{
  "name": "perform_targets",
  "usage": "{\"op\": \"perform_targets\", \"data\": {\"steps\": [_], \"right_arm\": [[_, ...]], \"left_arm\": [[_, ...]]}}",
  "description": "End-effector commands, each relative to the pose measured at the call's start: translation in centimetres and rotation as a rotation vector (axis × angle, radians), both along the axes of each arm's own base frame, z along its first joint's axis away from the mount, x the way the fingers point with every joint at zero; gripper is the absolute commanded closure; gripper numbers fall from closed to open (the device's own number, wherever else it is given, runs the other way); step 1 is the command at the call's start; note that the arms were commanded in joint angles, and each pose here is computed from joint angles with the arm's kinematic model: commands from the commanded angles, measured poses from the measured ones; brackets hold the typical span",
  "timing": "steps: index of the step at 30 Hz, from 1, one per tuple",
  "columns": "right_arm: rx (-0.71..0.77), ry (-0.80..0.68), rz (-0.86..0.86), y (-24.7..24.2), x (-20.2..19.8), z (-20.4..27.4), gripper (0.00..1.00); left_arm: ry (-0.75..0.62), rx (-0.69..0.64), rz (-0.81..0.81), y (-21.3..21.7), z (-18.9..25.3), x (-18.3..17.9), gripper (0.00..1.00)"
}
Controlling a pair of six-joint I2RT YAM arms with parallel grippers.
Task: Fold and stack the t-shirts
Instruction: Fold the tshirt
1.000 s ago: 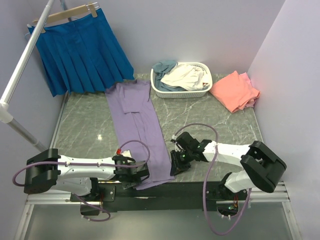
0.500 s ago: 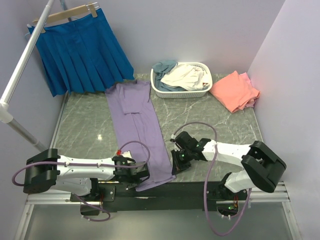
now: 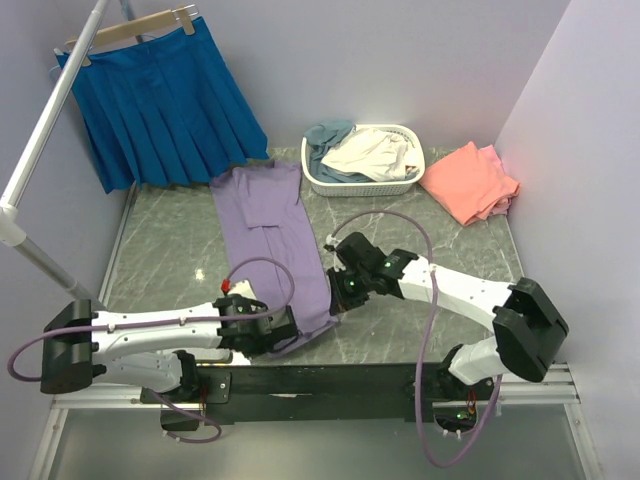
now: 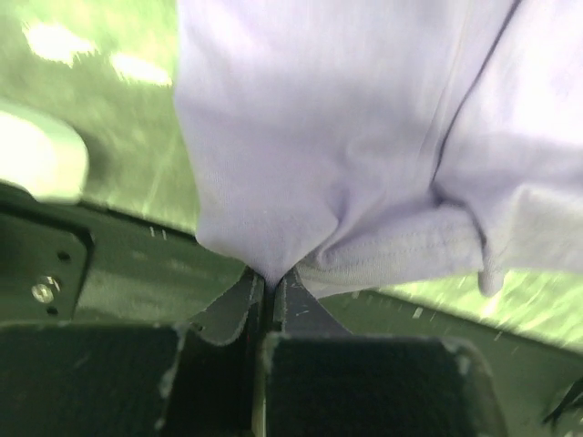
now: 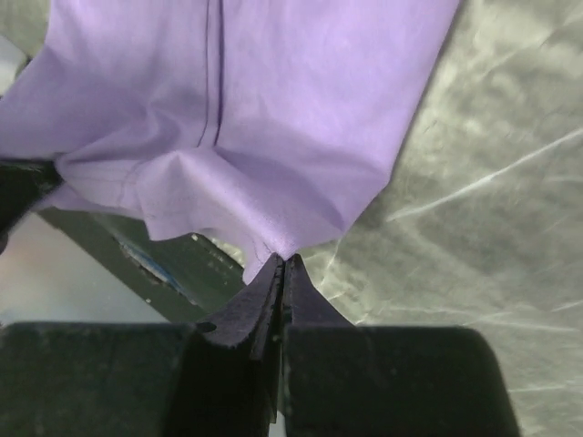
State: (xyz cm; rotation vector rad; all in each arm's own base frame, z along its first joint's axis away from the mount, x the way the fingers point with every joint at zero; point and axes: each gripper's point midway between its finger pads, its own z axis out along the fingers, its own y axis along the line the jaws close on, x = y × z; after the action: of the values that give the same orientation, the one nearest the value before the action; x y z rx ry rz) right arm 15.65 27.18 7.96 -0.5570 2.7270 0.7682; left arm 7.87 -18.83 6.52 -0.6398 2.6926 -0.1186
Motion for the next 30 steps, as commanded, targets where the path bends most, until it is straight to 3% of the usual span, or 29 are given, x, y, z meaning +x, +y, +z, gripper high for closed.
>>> {"op": "perform_targets", "data": {"steps": [1, 10, 20, 30], "right_arm": [[-0.019, -0.080, 0.021, 0.9, 2.8, 1.6, 1.00], [-0.018, -0.099, 0.011, 3.0, 8.8, 2.4, 1.00], [-0.026, -0.066, 0.000, 4.9, 16.6, 1.1, 1.00], [0.028, -0.071, -0.033, 6.4, 24.0, 0.2, 1.00]], "left_arm": [[-0.130, 0.033, 0.048, 1.5, 2.3, 3.7, 0.99], [-0.247, 0.073, 0.112, 3.5, 3.5, 12.4, 0.98], [-0.274, 0.126, 0.099, 5.0, 2.3, 21.4, 0.99], [-0.211, 0.177, 0.133, 8.2, -1.8, 25.8, 0.98]]}}
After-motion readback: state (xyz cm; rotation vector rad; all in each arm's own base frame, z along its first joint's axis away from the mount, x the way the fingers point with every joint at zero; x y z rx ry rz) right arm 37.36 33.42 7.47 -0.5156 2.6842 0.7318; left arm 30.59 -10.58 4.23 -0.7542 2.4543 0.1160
